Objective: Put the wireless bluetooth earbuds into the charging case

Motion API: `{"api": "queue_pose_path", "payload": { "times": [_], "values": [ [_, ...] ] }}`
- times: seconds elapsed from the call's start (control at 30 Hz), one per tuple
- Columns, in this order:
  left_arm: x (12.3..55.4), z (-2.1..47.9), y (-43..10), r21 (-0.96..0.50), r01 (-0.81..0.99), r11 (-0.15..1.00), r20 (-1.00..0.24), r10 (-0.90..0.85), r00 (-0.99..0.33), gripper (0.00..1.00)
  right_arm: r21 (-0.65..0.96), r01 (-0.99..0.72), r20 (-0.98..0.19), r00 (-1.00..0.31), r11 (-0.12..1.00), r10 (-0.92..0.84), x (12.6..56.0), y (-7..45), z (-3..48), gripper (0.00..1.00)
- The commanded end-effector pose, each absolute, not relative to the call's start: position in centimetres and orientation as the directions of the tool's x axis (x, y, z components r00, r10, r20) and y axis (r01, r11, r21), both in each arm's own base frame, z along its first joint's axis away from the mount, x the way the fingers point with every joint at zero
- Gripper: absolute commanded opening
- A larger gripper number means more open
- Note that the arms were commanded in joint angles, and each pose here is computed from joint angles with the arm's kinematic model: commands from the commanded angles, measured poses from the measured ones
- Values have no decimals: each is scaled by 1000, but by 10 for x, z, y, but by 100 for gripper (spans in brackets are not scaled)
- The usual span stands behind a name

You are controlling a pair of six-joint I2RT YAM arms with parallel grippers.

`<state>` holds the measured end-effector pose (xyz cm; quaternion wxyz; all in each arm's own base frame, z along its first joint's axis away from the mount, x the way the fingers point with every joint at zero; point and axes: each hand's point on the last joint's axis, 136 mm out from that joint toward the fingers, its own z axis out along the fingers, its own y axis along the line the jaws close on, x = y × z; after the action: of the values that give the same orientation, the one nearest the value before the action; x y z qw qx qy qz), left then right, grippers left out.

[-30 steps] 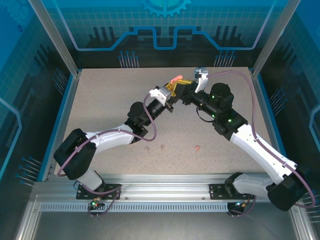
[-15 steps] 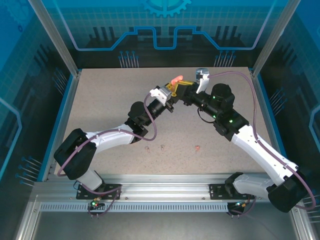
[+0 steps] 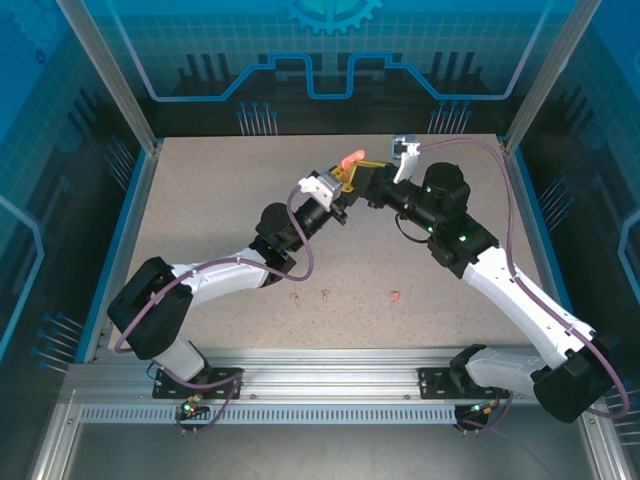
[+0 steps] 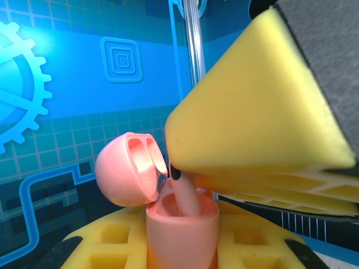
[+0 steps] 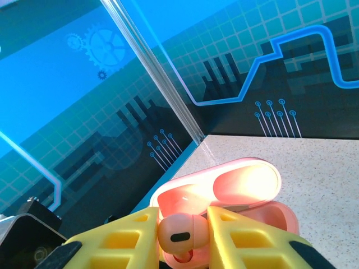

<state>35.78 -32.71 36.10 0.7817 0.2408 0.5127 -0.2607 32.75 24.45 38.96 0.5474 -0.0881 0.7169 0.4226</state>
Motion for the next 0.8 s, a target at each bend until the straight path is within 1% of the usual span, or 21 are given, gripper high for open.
{"api": "queue_pose_path", "payload": {
  "times": [0.0,0.23,0.4,0.77],
  "values": [
    [331,412,-321,112,690,715,-853,-287,436,0,550,-609,-835,-422,571,353,321,250,399,26],
    [323,419,-322,133,708,693,-841,-300,451,0,564,-618,-825,-421,547,376,318,250,406,26],
    [315,422,-325,162,726,668,-832,-303,465,0,573,-643,-819,-432,508,378,313,255,409,26],
    [301,428,-335,223,757,614,-826,-293,481,0,513,-711,-856,-384,480,346,305,260,410,26]
  ]
}}
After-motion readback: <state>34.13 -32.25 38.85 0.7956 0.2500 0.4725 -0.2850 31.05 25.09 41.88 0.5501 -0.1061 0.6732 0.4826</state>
